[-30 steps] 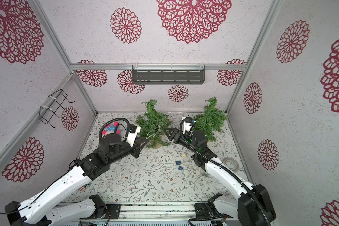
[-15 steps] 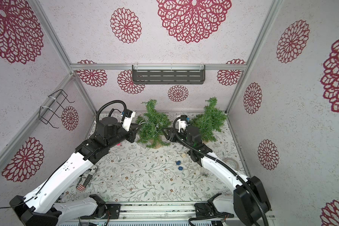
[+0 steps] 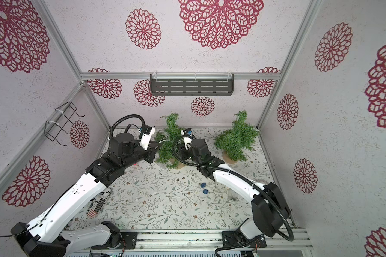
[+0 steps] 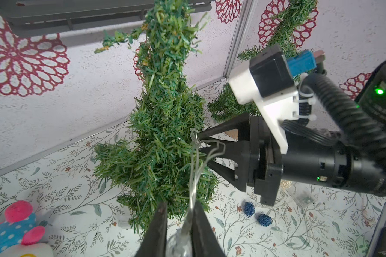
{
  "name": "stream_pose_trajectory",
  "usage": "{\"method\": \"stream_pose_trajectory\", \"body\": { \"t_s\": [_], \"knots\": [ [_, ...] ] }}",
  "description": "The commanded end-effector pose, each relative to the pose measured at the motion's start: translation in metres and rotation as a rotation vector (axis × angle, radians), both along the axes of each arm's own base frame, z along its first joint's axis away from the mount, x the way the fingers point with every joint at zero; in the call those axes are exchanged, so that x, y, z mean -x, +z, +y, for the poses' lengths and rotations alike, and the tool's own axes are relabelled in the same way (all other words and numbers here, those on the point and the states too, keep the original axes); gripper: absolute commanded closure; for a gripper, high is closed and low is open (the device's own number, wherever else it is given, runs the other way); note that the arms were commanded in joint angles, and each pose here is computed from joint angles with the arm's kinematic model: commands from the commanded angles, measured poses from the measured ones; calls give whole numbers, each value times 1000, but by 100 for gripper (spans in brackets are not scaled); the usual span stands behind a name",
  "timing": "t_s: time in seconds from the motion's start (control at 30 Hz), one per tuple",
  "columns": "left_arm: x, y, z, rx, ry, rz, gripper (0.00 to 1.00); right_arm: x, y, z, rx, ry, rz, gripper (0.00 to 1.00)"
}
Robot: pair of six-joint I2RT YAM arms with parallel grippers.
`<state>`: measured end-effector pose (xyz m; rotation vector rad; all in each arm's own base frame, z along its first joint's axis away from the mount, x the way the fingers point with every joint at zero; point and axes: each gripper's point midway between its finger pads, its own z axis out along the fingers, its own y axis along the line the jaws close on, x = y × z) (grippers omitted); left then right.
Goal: Wrap string light around the christmas tree
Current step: Wrap the light string around the Christmas tree.
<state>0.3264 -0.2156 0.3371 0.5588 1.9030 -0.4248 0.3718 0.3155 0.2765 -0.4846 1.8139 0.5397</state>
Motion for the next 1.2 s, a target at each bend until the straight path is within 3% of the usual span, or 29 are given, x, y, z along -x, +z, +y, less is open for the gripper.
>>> {"method": "stream_pose_trajectory", "body": {
  "t_s": [0.0, 0.33, 0.77, 0.87, 1.07, 1.17],
  "knots": [
    [-1, 6, 3, 2, -6, -21, 89, -1, 47, 2, 10, -33, -167, 64],
    [-9, 6, 10, 18, 2, -17, 89, 17, 41, 0, 162, -26, -205, 57],
    [-15, 0, 6, 52, -9, 3, 90, 17, 66, 7, 241, -5, -292, 48],
    [-16, 1, 3, 70, -15, 12, 90, 11, 73, 10, 271, -11, -337, 58],
    [-16, 0, -2, 86, -32, 28, 90, 13, 73, -2, 333, -37, -376, 90],
    [-21, -7, -6, 85, -38, 54, 90, 22, 82, -8, 325, -24, -386, 96]
  ]
}}
